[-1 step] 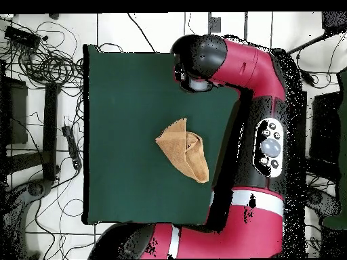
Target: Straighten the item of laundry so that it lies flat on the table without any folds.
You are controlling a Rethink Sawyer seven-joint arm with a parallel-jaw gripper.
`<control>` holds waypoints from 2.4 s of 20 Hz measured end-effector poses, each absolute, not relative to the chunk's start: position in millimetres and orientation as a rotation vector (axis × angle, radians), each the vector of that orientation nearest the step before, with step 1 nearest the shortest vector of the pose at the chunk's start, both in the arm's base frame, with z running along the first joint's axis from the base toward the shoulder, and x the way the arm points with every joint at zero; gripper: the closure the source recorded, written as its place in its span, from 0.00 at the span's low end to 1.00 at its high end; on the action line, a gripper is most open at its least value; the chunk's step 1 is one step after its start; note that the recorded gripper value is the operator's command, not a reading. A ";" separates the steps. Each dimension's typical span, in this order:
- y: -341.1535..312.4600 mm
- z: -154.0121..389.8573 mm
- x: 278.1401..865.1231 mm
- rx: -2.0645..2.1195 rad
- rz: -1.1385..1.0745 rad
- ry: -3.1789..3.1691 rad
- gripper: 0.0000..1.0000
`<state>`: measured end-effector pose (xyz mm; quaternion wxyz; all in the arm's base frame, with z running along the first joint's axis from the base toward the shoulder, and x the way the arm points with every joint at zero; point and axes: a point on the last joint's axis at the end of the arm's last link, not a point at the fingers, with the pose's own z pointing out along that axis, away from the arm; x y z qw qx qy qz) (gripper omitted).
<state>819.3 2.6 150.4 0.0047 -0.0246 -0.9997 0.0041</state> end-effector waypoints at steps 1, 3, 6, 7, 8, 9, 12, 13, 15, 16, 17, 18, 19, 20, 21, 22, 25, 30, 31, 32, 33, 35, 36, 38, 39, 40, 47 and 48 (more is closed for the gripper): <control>2.6 150.4 819.3 -0.077 0.013 -3.131 0.00; 2.6 150.4 819.3 -0.077 0.013 -3.131 0.00; 2.6 150.1 819.2 -0.077 0.013 -3.131 0.00; 2.6 149.9 819.2 -0.077 0.013 -3.131 0.00; 2.7 149.5 819.3 -0.077 0.013 -3.131 0.00; 2.6 149.3 819.4 -0.077 0.013 -3.130 0.00; 2.0 147.9 823.9 -0.075 0.015 -3.137 0.00; 1.7 147.8 825.3 -0.075 0.016 -3.139 0.00; 1.0 146.8 831.5 -0.072 0.017 -3.142 0.00; 0.8 146.3 834.8 -0.071 0.016 -3.142 0.00; 0.6 145.8 836.6 -0.069 0.017 -3.141 0.00; 0.6 145.4 838.8 -0.068 0.015 -3.139 0.00; 0.0 143.7 844.9 -0.065 0.013 -3.132 0.00; 0.0 143.3 846.3 -0.064 0.012 -3.128 0.00; -0.1 142.6 848.8 -0.062 0.010 -3.122 0.00; -0.1 141.5 849.9 -0.061 0.008 -3.118 0.00; 0.3 136.2 853.2 -0.057 0.003 -3.103 0.00; 1.5 119.4 852.7 -0.053 -0.007 -3.070 0.00; 1.6 118.7 852.5 -0.053 -0.008 -3.069 0.00; 1.6 117.9 852.3 -0.053 -0.008 -3.068 0.00; 1.9 116.7 850.5 -0.055 -0.011 -3.062 0.00; 2.1 117.4 846.3 -0.057 -0.014 -3.051 0.00; 2.2 118.3 844.6 -0.058 -0.015 -3.047 0.00; 2.2 120.9 840.4 -0.060 -0.018 -3.037 0.00; 1.7 127.1 832.6 -0.067 -0.024 -3.021 0.00; 1.4 130.0 829.9 -0.070 -0.028 -3.017 0.00; -1.8 153.8 817.0 -0.086 -0.033 -3.010 0.00; -2.3 159.0 815.9 -0.088 -0.032 -3.012 0.00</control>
